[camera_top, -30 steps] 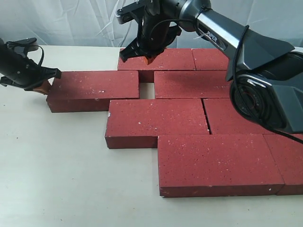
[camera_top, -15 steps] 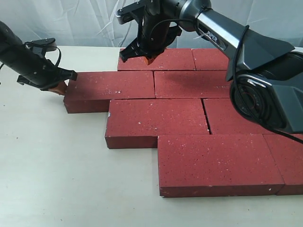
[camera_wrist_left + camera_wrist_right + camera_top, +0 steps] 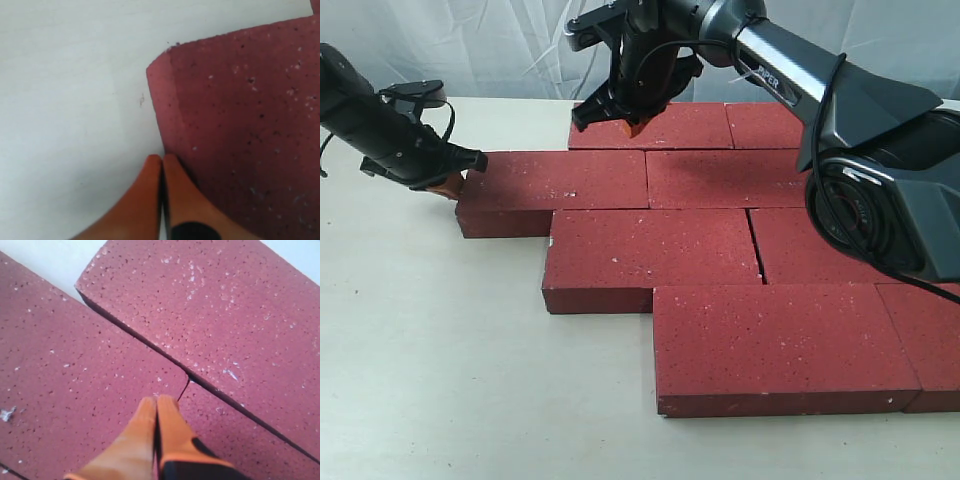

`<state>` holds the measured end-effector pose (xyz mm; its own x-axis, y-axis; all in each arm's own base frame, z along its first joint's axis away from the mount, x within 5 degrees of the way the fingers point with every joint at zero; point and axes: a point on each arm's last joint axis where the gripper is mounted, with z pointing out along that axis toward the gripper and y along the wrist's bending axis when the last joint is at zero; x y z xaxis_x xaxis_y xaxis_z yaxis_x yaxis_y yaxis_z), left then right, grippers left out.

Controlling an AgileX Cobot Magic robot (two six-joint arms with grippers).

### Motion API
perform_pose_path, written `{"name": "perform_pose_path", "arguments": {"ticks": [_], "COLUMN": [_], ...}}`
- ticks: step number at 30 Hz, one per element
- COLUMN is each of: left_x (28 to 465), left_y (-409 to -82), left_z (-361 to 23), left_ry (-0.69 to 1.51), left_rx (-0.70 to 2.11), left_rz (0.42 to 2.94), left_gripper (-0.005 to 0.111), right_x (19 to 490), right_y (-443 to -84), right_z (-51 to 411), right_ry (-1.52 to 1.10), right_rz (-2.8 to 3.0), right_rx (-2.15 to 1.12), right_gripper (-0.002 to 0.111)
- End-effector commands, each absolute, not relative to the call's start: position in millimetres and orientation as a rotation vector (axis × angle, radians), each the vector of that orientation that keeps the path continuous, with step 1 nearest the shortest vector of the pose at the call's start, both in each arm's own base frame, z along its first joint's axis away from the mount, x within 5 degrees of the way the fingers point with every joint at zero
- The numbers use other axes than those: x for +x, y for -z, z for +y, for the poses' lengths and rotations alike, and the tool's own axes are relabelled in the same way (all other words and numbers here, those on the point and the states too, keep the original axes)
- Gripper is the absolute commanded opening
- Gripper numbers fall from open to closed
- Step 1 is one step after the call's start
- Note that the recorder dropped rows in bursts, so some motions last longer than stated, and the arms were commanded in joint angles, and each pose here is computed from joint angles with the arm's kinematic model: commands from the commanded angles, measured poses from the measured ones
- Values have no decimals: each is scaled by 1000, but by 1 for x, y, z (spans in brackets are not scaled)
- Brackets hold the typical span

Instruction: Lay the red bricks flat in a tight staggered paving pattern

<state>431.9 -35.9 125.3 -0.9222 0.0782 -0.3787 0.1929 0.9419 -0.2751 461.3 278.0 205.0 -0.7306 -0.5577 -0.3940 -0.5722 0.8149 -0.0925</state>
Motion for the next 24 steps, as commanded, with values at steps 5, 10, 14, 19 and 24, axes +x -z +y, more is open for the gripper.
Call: {"name": "perform_pose_path", "arguments": {"ticks": [5,10,14,19,24], "left_x": [434,432,433,431,433], "left_y": [-125,-123,-117,-112,-111], "left_z": [-28,-30,-39,-39,-38], "left_ry": [391,414,398,392,367], "left_rx": [186,171,224,226,229], "left_rz": [2713,2717,2716,2723,2707], "left_gripper": [0,0,0,0,0], "right_x": [459,460,460,459,459], "right_y": [-209,-209,-209,-209,-209], "right_z": [278,279,279,279,280], "right_ry": [-105,-113,-118,-118,-134], "right_rz": [2605,2598,2599,2601,2604], "right_rx": [-845,-842,-842,-842,-841], "right_gripper": [-1,-1,-1,-1,-1]}}
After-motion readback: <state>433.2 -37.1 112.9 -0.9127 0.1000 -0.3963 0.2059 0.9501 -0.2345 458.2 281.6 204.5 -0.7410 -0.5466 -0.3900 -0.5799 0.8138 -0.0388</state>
